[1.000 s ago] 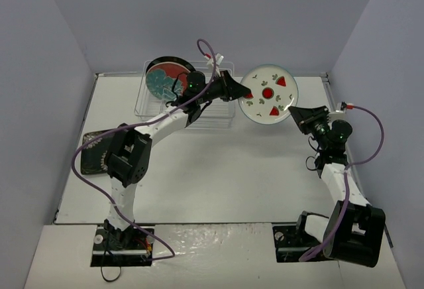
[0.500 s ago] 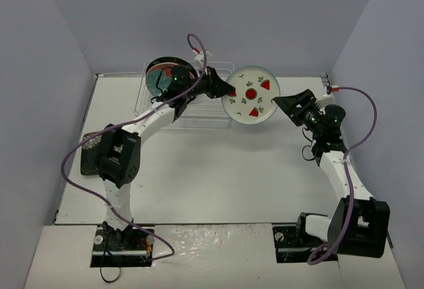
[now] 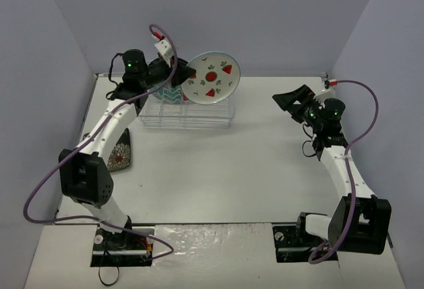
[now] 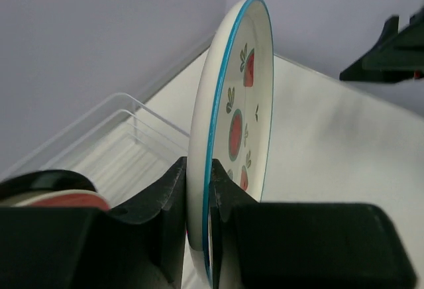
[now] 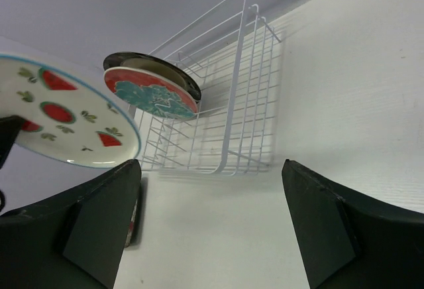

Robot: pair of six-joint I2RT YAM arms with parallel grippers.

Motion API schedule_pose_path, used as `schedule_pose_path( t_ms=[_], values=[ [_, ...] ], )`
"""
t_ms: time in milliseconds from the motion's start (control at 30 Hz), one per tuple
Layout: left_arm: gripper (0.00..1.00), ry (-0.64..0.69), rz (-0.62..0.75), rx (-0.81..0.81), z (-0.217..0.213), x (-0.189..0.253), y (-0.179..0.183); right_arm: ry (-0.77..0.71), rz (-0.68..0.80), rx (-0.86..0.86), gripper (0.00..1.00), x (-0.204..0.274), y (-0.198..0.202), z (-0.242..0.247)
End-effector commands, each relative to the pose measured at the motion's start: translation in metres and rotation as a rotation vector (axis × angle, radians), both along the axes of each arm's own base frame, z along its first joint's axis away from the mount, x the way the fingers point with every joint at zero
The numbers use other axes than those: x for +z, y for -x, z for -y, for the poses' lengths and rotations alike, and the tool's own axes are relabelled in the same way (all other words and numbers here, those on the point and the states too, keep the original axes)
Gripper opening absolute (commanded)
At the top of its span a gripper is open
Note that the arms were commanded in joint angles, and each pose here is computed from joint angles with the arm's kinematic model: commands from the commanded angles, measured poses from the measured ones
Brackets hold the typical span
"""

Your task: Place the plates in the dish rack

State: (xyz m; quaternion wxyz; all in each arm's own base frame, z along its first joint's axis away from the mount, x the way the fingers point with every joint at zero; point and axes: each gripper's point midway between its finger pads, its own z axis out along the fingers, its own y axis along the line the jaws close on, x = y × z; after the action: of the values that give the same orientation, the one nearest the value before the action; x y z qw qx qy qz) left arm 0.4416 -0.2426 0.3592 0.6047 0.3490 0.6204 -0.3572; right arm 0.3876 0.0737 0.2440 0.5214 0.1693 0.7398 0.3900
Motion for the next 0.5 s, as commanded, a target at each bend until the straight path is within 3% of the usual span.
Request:
schedule_pose_path(
  t_ms=[0,33,100,200,467],
  values=[
    [0.00,-0.179,0.520,-0.090,-0.040,0.067,0.032,0.078,0.083,-0.032,0.85,0.024,-0.014,0.011],
    [0.00,-0.227,0.575,-0.111,-0.046,0.072,0.033,0.079,0.075,-0.039,0.85,0.021,-0.015,0.012],
    [0.00,-0.321,0.521,-0.179,-0.059,0.051,0.040,0.081,0.068,-0.047,0.85,0.018,-0.019,0.014],
    [0.00,-0.464,0.663,-0.228,-0.086,0.039,0.035,0.079,0.053,-0.052,0.84,0.012,-0.026,0.015],
    [0.00,-0.582,0.809,-0.159,-0.123,0.027,0.004,0.071,0.020,-0.076,0.83,0.004,-0.041,0.020]
  ],
)
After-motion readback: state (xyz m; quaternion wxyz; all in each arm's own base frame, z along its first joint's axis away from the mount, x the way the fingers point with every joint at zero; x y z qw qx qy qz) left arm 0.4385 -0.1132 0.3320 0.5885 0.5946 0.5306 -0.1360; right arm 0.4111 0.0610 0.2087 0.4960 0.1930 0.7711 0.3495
